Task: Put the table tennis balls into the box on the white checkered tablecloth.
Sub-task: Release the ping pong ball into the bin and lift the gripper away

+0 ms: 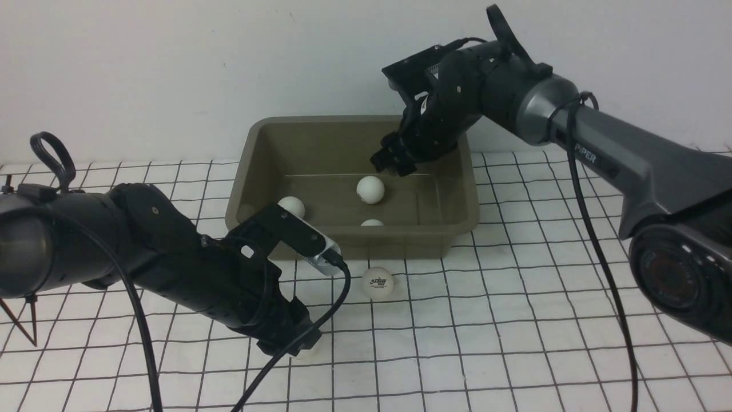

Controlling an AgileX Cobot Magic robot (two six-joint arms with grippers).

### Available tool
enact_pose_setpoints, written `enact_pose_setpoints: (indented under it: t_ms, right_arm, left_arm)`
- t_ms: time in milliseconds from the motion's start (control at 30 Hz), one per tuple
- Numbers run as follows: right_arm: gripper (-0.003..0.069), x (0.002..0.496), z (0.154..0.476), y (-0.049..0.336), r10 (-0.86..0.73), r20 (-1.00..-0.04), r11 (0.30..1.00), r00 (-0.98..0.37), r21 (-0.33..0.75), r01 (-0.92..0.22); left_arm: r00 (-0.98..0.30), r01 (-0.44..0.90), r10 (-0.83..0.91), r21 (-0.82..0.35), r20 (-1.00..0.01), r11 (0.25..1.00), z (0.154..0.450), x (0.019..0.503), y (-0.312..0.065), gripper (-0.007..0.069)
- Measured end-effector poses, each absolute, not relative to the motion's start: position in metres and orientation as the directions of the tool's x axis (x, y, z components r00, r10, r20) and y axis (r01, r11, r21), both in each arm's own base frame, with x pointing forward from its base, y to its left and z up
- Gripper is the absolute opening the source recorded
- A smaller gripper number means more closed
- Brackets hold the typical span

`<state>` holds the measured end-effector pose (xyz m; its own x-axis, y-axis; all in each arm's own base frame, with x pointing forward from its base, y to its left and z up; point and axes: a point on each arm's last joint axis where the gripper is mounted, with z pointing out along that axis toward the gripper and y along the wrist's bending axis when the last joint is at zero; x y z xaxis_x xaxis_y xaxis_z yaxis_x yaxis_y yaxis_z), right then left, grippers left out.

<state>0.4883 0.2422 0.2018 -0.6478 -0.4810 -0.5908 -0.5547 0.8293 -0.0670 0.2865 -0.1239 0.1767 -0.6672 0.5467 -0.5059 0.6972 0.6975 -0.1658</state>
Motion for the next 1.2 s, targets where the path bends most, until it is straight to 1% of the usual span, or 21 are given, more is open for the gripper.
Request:
enact_pose_setpoints:
  t_ms: [233, 700, 833, 900, 933, 967, 1033, 1200]
  right_arm:
    - [0.0377, 0.488, 0.202, 0.242, -0.478, -0.591, 0.83, -0.65, -0.063, -0.554]
    - [0.0377, 0.488, 0.202, 0.243, -0.469, -0.593, 0.832, -0.655, -0.046, -0.553]
    - [0.0377, 0.488, 0.202, 0.243, -0.471, -0.593, 0.83, -0.653, -0.048, -0.555]
    - [0.0384, 0.488, 0.202, 0.243, -0.473, -0.593, 0.829, -0.652, -0.049, -0.557]
    - [0.0385, 0.488, 0.202, 0.243, -0.473, -0.593, 0.829, -0.652, -0.049, -0.557]
    - [0.0398, 0.488, 0.202, 0.243, -0.473, -0.593, 0.829, -0.652, -0.049, -0.557]
    - [0.0417, 0.488, 0.202, 0.243, -0.473, -0.593, 0.829, -0.651, -0.05, -0.557]
    - [0.0428, 0.488, 0.202, 0.243, -0.473, -0.594, 0.829, -0.651, -0.049, -0.557]
  left_arm:
    - [-0.675, 0.697, 0.557, -0.171, -0.483, 0.697, 0.168, 0.288, -0.124, 0.0482]
    - [-0.711, 0.672, 0.549, -0.192, -0.439, 0.715, 0.146, 0.293, -0.125, 0.048]
    - [-0.727, 0.653, 0.527, -0.204, -0.441, 0.73, 0.143, 0.294, -0.125, 0.0466]
    - [-0.739, 0.636, 0.506, -0.213, -0.445, 0.742, 0.142, 0.296, -0.126, 0.0433]
    - [-0.74, 0.635, 0.505, -0.214, -0.445, 0.742, 0.141, 0.296, -0.126, 0.043]
    - [-0.745, 0.631, 0.501, -0.22, -0.44, 0.744, 0.139, 0.296, -0.126, 0.0384]
    - [-0.748, 0.628, 0.499, -0.224, -0.438, 0.745, 0.138, 0.297, -0.127, 0.0354]
    - [-0.753, 0.622, 0.492, -0.229, -0.437, 0.749, 0.138, 0.297, -0.127, 0.0354]
